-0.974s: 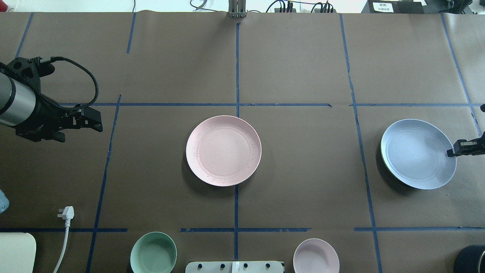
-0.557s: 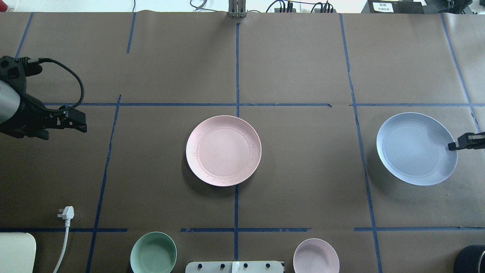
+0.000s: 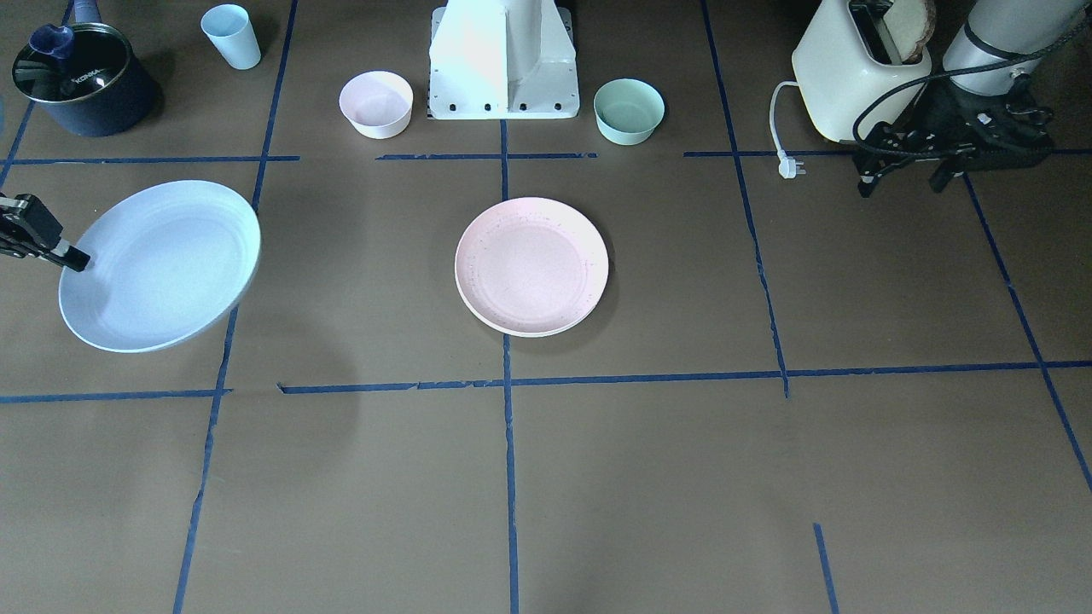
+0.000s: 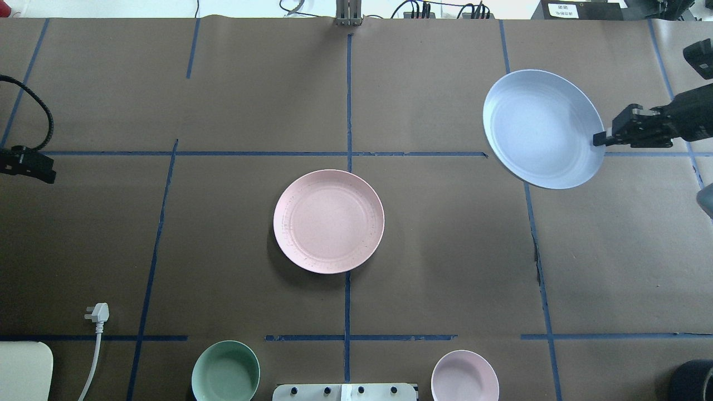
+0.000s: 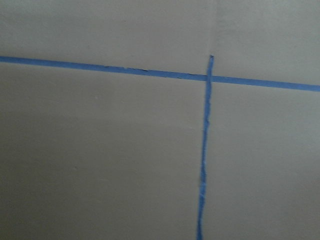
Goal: Stack three plates with pink and blue
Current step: 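Lift the light blue plate with the right gripper and carry it over the pink plate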
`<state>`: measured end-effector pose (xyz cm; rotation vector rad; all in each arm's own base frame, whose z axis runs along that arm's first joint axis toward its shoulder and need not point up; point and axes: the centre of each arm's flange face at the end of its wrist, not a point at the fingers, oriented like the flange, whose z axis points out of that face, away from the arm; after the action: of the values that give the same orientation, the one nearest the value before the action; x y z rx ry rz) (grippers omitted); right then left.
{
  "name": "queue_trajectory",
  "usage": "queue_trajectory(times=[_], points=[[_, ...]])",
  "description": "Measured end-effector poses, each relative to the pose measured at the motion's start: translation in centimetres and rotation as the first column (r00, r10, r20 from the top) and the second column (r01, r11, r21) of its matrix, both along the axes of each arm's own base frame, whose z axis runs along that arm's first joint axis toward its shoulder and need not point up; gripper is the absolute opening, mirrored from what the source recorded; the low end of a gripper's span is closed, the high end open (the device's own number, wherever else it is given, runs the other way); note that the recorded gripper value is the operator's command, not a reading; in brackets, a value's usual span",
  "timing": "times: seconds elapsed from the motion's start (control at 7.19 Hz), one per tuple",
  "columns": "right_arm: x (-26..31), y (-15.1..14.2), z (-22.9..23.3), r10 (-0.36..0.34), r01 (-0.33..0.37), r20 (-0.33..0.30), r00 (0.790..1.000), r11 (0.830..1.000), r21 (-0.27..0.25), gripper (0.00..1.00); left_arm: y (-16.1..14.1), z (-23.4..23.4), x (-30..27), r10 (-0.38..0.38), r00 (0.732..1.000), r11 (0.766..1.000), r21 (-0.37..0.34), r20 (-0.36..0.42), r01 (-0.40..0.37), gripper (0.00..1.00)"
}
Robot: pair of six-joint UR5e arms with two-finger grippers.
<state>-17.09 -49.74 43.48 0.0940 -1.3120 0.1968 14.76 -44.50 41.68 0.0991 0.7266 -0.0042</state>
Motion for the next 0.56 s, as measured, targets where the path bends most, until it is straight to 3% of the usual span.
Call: queue_trajectory(times=[0.28, 0.56], points=[[-8.0, -0.9, -5.2, -0.008, 0.009, -0.025, 1.000, 0.999, 0.040, 0.00, -2.4, 4.3, -4.2, 0.060, 0.998, 0.998, 0.010, 0.012, -0.060, 1.00], [-17.7, 0.7, -12.4, -0.002, 0.007, -0.096, 0.995, 0.999, 0.054, 0.00, -4.0, 7.8, -6.9, 0.086, 0.996, 0.996, -0.004, -0.009, -0.086, 1.00]])
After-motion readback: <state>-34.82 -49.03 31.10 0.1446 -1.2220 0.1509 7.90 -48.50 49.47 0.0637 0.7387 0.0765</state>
